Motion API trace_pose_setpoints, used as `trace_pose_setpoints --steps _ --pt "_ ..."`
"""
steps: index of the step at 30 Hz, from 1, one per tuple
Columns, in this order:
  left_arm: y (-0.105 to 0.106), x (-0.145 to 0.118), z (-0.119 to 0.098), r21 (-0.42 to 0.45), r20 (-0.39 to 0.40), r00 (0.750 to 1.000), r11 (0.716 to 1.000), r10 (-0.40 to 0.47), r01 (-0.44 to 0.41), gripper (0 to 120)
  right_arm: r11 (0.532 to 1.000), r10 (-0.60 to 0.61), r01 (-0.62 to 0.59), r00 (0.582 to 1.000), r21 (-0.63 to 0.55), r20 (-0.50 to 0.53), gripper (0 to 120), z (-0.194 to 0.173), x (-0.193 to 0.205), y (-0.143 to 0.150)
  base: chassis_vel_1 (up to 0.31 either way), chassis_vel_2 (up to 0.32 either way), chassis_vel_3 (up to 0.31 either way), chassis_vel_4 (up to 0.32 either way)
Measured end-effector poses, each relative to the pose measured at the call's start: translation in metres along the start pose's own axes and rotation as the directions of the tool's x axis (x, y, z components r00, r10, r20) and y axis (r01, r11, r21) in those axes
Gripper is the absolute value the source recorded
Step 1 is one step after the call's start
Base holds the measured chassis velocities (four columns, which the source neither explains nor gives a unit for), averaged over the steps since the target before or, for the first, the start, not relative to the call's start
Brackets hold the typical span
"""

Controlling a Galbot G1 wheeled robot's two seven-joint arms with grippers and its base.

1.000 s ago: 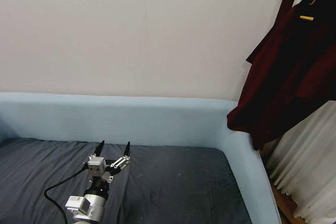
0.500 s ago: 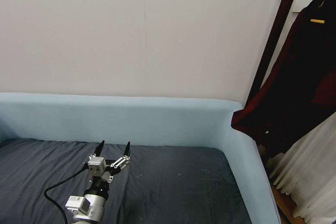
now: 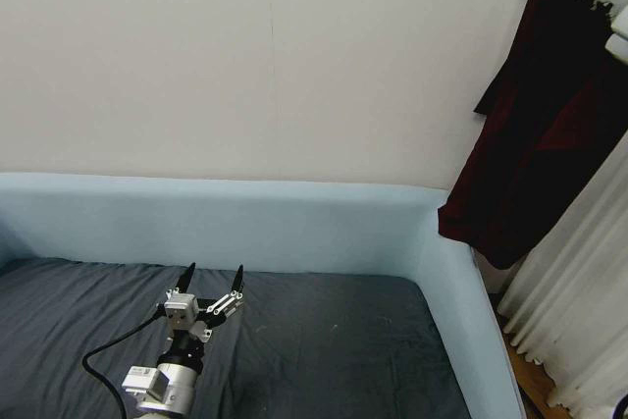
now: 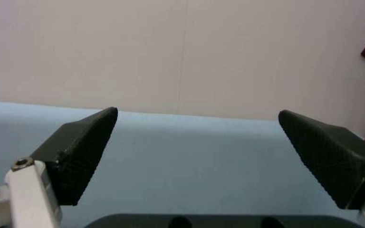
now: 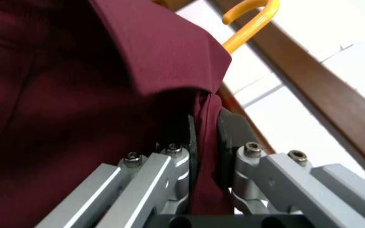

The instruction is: Pick up the clothes from the sofa and hang them on the clothes hanger.

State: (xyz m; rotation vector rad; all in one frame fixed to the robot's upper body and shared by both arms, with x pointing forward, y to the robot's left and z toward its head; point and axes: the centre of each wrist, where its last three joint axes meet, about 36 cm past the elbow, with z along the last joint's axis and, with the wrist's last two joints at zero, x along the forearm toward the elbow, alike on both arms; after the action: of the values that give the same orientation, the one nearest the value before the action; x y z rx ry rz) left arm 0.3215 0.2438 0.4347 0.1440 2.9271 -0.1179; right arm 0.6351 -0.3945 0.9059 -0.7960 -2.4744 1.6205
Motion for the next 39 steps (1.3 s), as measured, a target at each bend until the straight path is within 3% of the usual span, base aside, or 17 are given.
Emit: trace_pose_setpoints --steps 10,17,27,33,39 --pt "0.000 0.000 0.000 0.000 0.000 1.000 1.000 0.000 0.000 100 1.000 0.007 -0.005 0.997 0.029 -0.071 7 -0.011 -0.043 0.011 0.000 0.000 0.000 0.000" --pt "0.000 0.000 0.000 0.000 0.000 1.000 1.000 0.000 0.000 100 1.000 -0.019 0.020 0.996 0.015 -0.082 7 -0.047 -0.058 0.033 0.000 0.000 0.000 0.000" --pt "0.000 0.000 0.000 0.000 0.000 1.000 1.000 0.000 0.000 100 0.998 -0.038 0.032 0.989 -0.046 -0.139 7 -0.043 -0.077 0.053 0.000 0.000 0.000 0.000" --pt "0.000 0.000 0.000 0.000 0.000 1.000 1.000 0.000 0.000 100 0.993 -0.025 0.013 0.994 -0.118 -0.102 7 -0.058 -0.069 0.041 0.000 0.000 0.000 0.000" --pt "0.000 0.000 0.000 0.000 0.000 1.000 1.000 0.000 0.000 100 0.983 -0.026 0.002 0.991 -0.186 -0.130 7 -0.065 -0.069 0.026 0.000 0.000 0.000 0.000"
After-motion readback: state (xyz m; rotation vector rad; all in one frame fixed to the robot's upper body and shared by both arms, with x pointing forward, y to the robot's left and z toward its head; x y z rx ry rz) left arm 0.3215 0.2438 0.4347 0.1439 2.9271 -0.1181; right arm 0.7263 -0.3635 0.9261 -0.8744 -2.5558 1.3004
